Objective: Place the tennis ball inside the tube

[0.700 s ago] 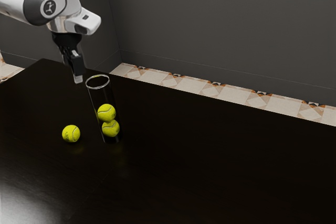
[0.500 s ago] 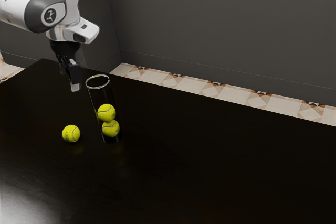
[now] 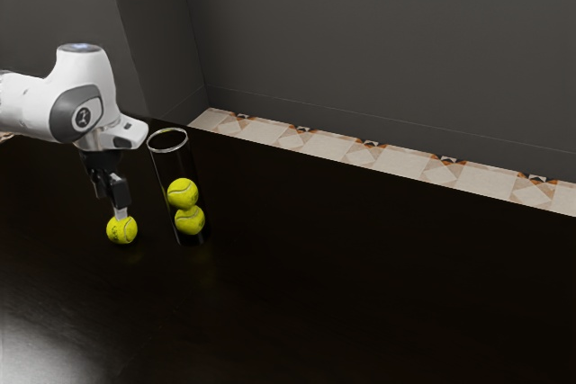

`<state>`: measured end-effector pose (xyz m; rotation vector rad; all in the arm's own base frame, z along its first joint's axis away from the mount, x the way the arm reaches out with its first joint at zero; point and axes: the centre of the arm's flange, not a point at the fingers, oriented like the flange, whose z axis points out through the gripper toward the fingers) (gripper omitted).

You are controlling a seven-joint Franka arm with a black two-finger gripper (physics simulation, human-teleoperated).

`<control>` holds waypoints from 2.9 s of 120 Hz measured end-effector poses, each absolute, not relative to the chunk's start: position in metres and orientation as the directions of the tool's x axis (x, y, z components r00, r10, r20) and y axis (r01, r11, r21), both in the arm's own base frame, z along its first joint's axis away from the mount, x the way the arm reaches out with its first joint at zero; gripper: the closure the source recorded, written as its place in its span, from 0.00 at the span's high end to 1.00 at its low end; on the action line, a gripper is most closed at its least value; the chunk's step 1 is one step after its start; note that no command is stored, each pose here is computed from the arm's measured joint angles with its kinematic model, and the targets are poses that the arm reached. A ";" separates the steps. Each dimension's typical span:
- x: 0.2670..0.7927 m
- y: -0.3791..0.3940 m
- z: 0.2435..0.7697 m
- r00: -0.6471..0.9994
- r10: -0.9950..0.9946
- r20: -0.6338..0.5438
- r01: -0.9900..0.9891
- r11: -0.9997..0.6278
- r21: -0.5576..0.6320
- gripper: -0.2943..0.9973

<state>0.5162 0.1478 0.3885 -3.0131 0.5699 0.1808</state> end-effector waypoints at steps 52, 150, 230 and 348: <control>0.535 0.231 0.287 0.975 -0.215 0.058 -0.217 -0.976 0.015 0.77; 0.532 0.226 0.368 0.960 -0.210 0.187 -0.201 -0.977 -0.066 0.50; 0.575 0.143 0.544 0.946 -0.293 0.137 -0.303 -0.951 0.056 0.52; 0.591 0.069 0.571 0.878 -0.470 0.095 -0.474 -0.880 0.023 0.75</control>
